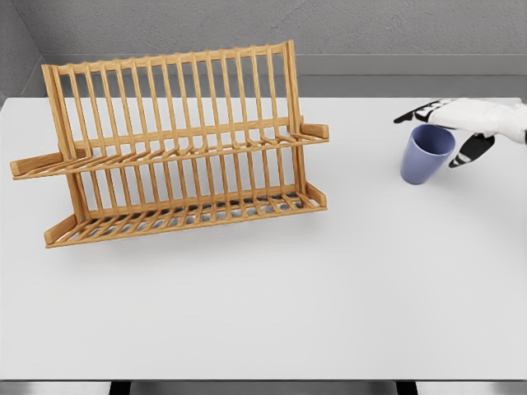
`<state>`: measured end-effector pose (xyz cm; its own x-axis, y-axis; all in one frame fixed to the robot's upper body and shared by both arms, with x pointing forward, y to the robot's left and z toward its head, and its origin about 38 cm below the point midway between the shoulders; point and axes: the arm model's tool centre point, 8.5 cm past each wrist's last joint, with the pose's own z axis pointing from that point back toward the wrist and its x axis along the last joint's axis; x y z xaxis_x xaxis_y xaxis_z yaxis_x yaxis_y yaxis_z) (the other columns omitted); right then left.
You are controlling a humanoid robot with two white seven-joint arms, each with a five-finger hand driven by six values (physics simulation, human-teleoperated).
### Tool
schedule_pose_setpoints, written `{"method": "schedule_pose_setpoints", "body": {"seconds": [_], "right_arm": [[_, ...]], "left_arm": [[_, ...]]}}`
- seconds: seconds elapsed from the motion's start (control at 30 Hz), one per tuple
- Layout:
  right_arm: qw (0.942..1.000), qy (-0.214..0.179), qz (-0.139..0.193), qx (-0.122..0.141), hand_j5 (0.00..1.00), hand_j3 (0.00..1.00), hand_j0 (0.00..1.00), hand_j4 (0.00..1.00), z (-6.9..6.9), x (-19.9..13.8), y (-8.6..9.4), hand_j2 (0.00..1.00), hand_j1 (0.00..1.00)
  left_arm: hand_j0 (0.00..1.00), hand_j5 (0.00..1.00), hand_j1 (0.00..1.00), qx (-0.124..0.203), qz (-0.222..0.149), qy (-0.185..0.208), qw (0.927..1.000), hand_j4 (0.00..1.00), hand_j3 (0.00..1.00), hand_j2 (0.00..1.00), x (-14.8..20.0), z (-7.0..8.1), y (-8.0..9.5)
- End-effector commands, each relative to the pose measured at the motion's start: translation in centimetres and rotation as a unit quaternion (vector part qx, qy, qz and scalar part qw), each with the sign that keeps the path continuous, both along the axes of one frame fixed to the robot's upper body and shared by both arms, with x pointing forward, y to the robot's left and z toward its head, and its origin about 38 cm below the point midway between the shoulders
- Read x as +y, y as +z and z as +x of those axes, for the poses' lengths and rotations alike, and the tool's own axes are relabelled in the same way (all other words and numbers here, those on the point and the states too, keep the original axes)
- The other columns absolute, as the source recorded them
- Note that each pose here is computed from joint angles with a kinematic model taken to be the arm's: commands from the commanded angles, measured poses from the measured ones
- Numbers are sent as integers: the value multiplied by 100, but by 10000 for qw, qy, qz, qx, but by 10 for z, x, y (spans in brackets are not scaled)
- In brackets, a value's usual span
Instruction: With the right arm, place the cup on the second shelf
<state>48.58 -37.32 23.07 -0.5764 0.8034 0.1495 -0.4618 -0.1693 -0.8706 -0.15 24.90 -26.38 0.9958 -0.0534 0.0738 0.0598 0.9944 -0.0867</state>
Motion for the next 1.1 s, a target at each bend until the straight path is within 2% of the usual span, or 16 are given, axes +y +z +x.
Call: {"method": "schedule_pose_setpoints", "body": {"seconds": [0.0,0.5,0.57,0.6,0.73,0.8,1.07], "right_arm": [[10000,-29,14,63,100,100,100,100,1,0,-5,100,100],[9998,-101,-2,176,100,100,100,100,7,1,-13,100,100],[9998,-101,-2,176,82,82,82,82,7,1,-13,82,82],[9998,-100,-2,169,77,77,77,77,8,1,-12,77,77],[9997,-81,-40,231,75,75,75,75,7,2,-17,75,75],[9997,-66,-39,226,68,68,68,68,7,3,-17,68,68],[9998,-42,-28,169,64,64,64,64,7,3,-12,64,64]], "left_arm": [[100,100,100,0,-1,1,10000,100,100,100,0,0,0],[100,100,100,0,-1,1,10000,100,100,100,0,0,0],[100,100,100,0,-1,1,10000,100,100,100,0,0,0],[100,100,100,0,-1,1,10000,100,100,100,0,0,0],[100,100,100,0,-1,1,10000,100,100,100,0,0,0],[100,100,100,0,-1,1,10000,100,100,100,0,0,0],[100,100,100,0,-1,1,10000,100,100,100,0,0,0]]}}
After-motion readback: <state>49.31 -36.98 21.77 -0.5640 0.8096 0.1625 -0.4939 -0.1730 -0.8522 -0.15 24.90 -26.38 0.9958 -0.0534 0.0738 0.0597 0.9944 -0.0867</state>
